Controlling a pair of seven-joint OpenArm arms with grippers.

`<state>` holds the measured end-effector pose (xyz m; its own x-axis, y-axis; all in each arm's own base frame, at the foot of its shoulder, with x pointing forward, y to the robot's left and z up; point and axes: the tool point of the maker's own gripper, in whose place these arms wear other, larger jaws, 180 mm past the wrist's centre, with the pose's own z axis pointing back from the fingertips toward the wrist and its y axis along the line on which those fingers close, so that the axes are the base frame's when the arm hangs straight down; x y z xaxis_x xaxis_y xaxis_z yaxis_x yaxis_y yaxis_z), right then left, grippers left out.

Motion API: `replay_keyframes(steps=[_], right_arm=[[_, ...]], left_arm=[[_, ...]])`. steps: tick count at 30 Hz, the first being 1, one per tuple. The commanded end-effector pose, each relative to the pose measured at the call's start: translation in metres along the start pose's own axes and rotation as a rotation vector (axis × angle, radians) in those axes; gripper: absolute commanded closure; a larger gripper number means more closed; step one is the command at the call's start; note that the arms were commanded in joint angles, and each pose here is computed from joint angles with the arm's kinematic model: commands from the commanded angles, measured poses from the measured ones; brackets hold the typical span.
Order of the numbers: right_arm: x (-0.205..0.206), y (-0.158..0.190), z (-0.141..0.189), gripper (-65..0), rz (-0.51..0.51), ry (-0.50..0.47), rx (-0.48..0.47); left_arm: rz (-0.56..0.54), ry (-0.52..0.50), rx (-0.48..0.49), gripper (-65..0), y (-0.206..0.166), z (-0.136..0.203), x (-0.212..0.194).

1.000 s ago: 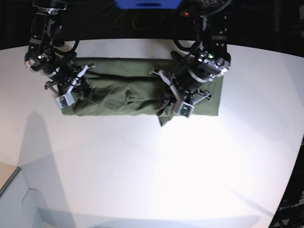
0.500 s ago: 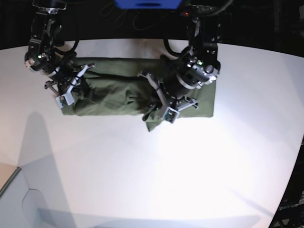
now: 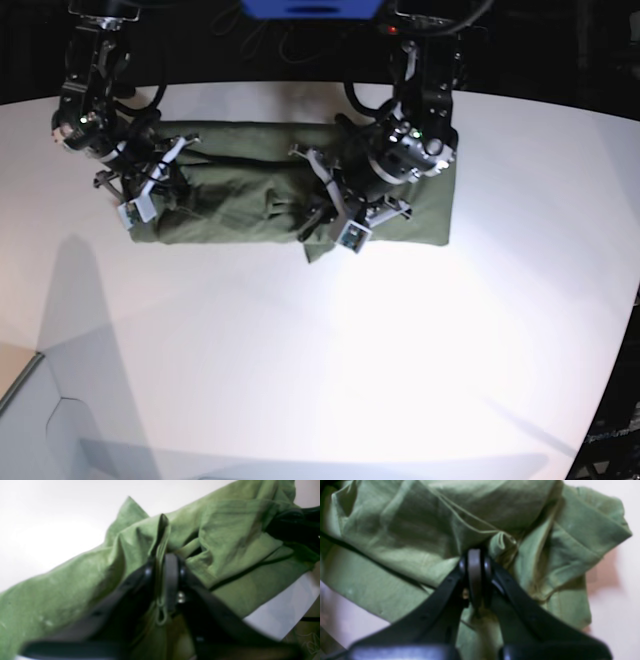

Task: Layout the t-shirt on the table in an organized manner, then fold the t-shirt properly
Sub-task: 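Grasp the shirt end with the left gripper and fold it toward the right gripper, then hold both strip ends with both grippers and press them flat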

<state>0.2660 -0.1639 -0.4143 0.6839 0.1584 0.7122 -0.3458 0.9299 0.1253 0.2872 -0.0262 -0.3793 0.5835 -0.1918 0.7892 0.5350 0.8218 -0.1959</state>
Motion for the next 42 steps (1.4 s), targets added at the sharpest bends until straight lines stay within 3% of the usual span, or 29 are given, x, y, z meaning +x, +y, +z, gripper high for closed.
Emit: replay_keyframes(steps=[1,3,7,9,14,17,20,26,29,35,42], right_arm=[[0.016,-0.003,0.003,0.0,0.015,-0.048,-0.004],[0.016,-0.003,0.003,0.0,0.016,-0.050,-0.004],[0.016,-0.003,0.003,-0.6,0.016,-0.050,-0.004],[0.017,-0.003,0.003,-6.1,0.017,-0.052,-0.005],[0.019,-0.005,0.004,-25.6,0.018,-0.055,-0.008],[0.018,-0.005,0.005,-32.0,0.017,-0.056,-0.011],[0.027,-0.005,0.008,-33.2,0.030,-0.077,-0.017],[0.053,-0.002,0.023,-33.7,0.092,-0.142,-0.039],[0.058,-0.008,0.030,-35.9,0.095,-0.160,-0.063],[0.047,-0.049,0.047,-43.7,-0.013,-0.134,-0.189],[0.014,-0.066,0.031,-43.8,-0.139,-0.063,-0.188]], left_arm=[[0.001,-0.053,-0.011,-18.6,-0.003,0.002,0.015],[0.002,-0.058,-0.014,-25.0,-0.004,0.003,0.017],[-0.006,-0.062,-0.026,-26.9,-0.007,0.003,0.018],[-0.005,-0.089,-0.031,-27.1,-0.008,0.006,0.026],[0.059,-0.265,-0.112,-27.1,-0.020,0.038,0.068],[0.094,-0.295,-0.150,-26.9,-0.017,0.047,0.073],[0.094,-0.270,-0.121,-26.7,-0.002,0.048,0.062],[0.255,-0.183,0.054,-26.5,0.073,0.049,0.011],[0.285,-0.152,0.111,-26.5,0.099,0.057,-0.008],[0.286,-0.136,0.183,-26.5,0.129,0.074,-0.020],[0.285,-0.144,0.185,-26.5,0.131,0.074,-0.018]])
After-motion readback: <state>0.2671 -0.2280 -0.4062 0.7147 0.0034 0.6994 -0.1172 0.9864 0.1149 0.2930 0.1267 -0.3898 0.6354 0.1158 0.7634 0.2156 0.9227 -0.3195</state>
